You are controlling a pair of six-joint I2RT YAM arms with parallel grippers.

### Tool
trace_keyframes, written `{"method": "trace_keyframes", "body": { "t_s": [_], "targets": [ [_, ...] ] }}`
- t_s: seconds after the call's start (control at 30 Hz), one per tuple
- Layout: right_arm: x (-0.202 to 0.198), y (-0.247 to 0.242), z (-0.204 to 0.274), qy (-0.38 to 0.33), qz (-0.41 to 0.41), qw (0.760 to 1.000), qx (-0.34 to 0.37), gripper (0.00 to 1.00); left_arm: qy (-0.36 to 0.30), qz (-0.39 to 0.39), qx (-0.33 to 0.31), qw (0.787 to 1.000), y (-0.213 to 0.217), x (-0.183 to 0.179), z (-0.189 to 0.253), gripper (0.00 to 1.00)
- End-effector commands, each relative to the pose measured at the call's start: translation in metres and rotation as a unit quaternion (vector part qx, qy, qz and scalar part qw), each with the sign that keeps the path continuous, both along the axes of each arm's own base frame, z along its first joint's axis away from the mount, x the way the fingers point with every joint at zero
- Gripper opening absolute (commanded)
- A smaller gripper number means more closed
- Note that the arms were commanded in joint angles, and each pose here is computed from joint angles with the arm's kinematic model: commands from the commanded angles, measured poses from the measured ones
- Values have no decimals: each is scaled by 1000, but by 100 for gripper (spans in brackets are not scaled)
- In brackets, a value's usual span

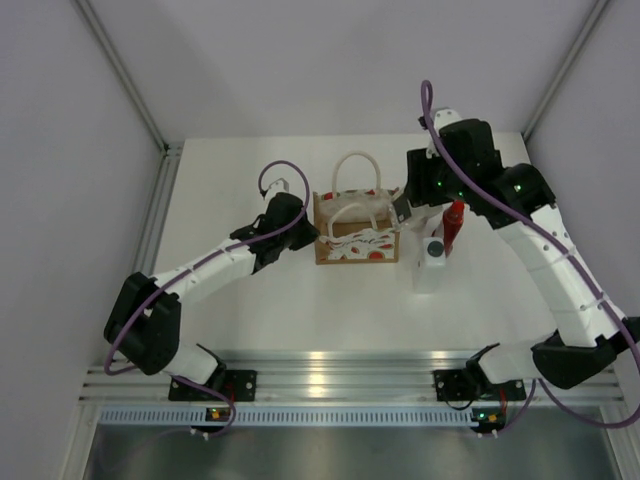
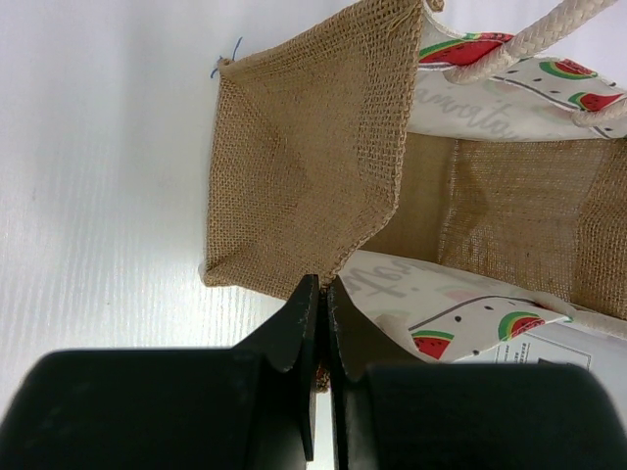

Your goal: Take the personal care products out of the canvas bag

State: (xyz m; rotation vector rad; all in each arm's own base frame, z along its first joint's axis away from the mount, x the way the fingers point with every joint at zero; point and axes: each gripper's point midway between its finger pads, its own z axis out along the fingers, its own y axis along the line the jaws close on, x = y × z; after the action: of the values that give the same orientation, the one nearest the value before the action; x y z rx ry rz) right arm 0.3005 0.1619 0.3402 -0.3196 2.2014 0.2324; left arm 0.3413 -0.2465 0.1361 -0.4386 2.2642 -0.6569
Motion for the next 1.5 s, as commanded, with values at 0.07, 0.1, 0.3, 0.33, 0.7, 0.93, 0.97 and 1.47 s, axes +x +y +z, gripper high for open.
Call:
{"method": "trace_keyframes", "body": {
  "t_s": [0.07, 0.1, 0.3, 0.33, 0.7, 0.93, 0.97, 1.47],
  "targets": [
    [-12, 0, 25, -51, 11, 998, 44, 0, 39, 2, 33, 999, 8, -10, -25, 0],
    [-13, 1, 20, -46, 12, 998, 43, 0, 39, 3, 32, 999, 8, -9, -25, 0],
    [-27, 15, -8, -21, 40, 998, 37, 0, 39, 2, 34, 999, 7, -8, -26, 0],
    [-30, 18, -10, -19, 47, 998, 37, 0, 38, 2, 35, 999, 8, -8, -25, 0],
    [-52, 40, -65, 29, 80, 996, 9, 0, 34, 5, 39, 999, 11, -8, -24, 0],
    [-50, 35, -65, 20, 66, 998, -2, 0, 35, 5, 38, 999, 10, -8, -24, 0],
    [-49, 33, -63, 16, 61, 998, -5, 0, 35, 3, 38, 999, 9, -8, -25, 0],
    [-60, 42, -115, 87, 92, 991, -37, 0, 35, 4, 37, 999, 9, -8, -24, 0]
  ]
}}
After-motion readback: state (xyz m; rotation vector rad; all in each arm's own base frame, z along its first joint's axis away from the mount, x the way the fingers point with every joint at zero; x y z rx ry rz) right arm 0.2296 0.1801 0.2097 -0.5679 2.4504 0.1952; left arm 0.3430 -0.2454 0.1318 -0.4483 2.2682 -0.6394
